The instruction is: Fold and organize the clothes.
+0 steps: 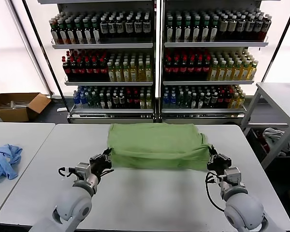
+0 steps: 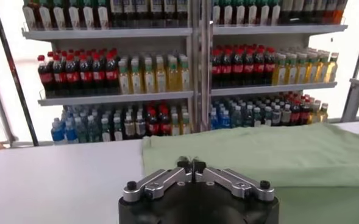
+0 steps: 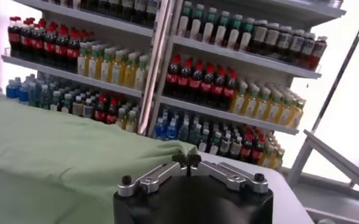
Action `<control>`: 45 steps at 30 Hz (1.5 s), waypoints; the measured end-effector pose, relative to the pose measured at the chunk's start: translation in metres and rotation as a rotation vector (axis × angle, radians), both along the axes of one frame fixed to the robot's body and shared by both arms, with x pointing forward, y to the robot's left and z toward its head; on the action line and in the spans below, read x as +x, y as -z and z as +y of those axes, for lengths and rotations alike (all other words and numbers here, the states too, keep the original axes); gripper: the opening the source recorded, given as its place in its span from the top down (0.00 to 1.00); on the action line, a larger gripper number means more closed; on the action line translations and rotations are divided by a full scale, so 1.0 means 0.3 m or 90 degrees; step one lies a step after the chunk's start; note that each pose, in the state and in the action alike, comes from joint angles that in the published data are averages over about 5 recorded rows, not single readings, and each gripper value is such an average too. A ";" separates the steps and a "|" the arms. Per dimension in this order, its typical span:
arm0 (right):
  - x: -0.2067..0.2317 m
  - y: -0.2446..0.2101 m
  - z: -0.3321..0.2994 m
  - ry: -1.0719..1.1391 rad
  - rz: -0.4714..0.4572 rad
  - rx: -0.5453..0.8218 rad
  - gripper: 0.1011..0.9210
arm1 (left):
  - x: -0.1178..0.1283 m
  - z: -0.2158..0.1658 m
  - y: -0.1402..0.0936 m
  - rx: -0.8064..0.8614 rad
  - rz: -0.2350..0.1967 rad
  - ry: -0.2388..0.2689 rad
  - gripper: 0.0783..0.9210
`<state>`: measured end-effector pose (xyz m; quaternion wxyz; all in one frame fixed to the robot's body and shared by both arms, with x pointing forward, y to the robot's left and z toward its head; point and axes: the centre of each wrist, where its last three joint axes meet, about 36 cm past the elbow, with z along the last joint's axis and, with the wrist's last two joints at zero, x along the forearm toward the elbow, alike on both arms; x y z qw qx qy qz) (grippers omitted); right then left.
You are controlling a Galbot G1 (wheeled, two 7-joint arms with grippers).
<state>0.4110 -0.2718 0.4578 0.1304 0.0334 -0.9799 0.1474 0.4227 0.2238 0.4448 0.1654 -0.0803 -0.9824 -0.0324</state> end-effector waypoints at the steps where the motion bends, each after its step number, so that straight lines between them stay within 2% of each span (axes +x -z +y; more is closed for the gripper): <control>1: 0.013 0.003 0.000 -0.004 0.001 -0.002 0.99 | 0.013 -0.001 0.002 0.004 -0.001 -0.001 1.00; 9: 0.096 0.025 -0.001 -0.026 -0.006 -0.016 0.99 | 0.096 0.002 0.020 0.032 -0.003 -0.013 1.00; 19: 0.171 0.068 0.006 -0.041 0.001 -0.025 0.99 | 0.138 0.007 0.053 0.057 0.008 -0.021 0.99; 22: 0.188 0.084 0.009 -0.039 0.007 -0.028 0.97 | 0.149 0.005 0.062 0.062 0.010 -0.019 0.94; 28: 0.226 0.110 0.022 -0.032 0.008 -0.032 0.79 | 0.173 -0.005 0.074 0.072 0.009 -0.016 0.76; 35: 0.273 0.105 0.046 -0.033 -0.008 -0.021 0.55 | 0.202 -0.004 0.080 0.087 0.003 -0.024 0.72; 38: 0.285 0.092 0.055 -0.040 -0.020 -0.014 0.44 | 0.200 0.005 0.077 0.093 0.002 -0.027 0.67; 45: 0.284 0.064 0.067 -0.048 -0.036 0.007 0.19 | 0.162 0.005 0.048 0.098 -0.009 -0.017 0.44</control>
